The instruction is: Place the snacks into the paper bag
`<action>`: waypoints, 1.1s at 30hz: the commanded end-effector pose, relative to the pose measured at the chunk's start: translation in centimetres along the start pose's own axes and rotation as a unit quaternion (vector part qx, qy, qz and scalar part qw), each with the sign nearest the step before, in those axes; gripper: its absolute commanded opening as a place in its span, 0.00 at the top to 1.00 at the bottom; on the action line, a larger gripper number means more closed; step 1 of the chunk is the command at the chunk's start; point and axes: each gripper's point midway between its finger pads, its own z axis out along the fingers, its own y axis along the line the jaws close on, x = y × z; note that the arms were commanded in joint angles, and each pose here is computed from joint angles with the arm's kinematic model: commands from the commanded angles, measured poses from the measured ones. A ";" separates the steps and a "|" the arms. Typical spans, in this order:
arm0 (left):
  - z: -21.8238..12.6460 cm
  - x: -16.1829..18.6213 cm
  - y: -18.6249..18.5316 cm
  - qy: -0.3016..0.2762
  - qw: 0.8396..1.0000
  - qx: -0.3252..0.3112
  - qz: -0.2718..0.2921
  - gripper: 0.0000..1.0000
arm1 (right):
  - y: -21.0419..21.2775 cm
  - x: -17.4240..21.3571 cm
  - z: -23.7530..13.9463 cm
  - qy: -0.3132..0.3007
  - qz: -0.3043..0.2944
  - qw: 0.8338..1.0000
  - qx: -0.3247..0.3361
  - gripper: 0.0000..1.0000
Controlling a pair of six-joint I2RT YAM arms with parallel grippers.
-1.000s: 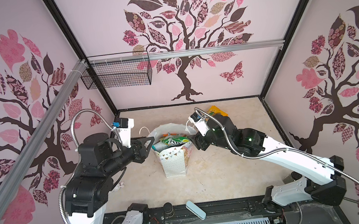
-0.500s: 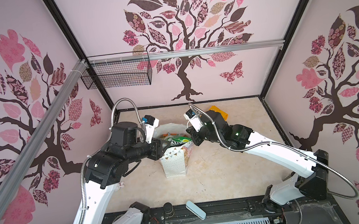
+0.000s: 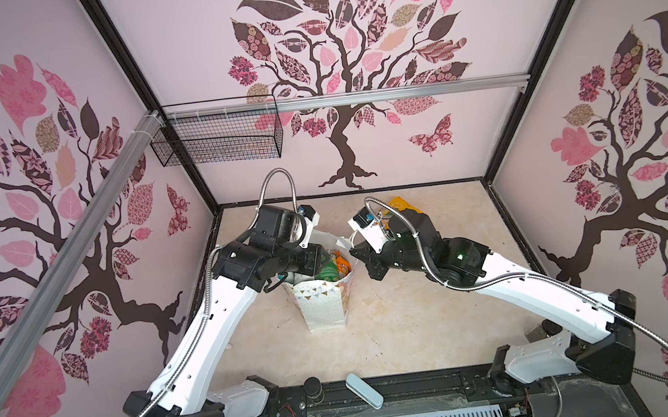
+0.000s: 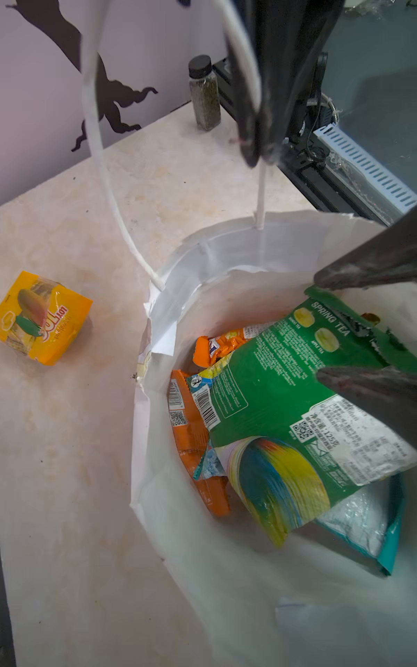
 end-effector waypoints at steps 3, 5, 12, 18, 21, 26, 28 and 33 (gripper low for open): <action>0.5 0.7 -0.9 0.021 0.999 0.023 0.016 0.63 | 0.8 -4.0 -2.8 -0.071 -0.022 0.997 -0.012 1.00; 1.4 2.0 -0.5 0.041 0.999 0.019 0.010 0.64 | 0.9 -4.0 -3.0 -0.075 -0.023 0.997 -0.016 1.00; 3.7 5.0 1.9 0.097 0.995 -0.031 -0.006 0.66 | 1.4 -4.2 -3.2 -0.078 -0.028 0.996 -0.028 1.00; 5.7 6.7 3.4 0.139 0.988 -0.066 -0.009 0.65 | 1.3 -4.1 -3.5 -0.077 -0.029 0.996 -0.026 0.99; 6.4 7.0 3.7 0.150 0.986 -0.073 -0.010 0.65 | 1.3 -4.2 -3.7 -0.079 -0.029 0.996 -0.026 0.99; 7.8 7.6 4.7 0.174 0.980 -0.094 -0.017 0.67 | 1.6 -4.3 -3.7 -0.079 -0.029 0.996 -0.032 0.99; 8.3 7.8 4.8 0.182 0.978 -0.096 -0.021 0.69 | 1.7 -4.3 -3.6 -0.079 -0.029 0.996 -0.038 0.98; 8.2 6.6 4.7 0.162 0.982 -0.096 -0.026 0.70 | 1.9 -4.2 -3.5 -0.073 -0.032 0.996 -0.041 0.95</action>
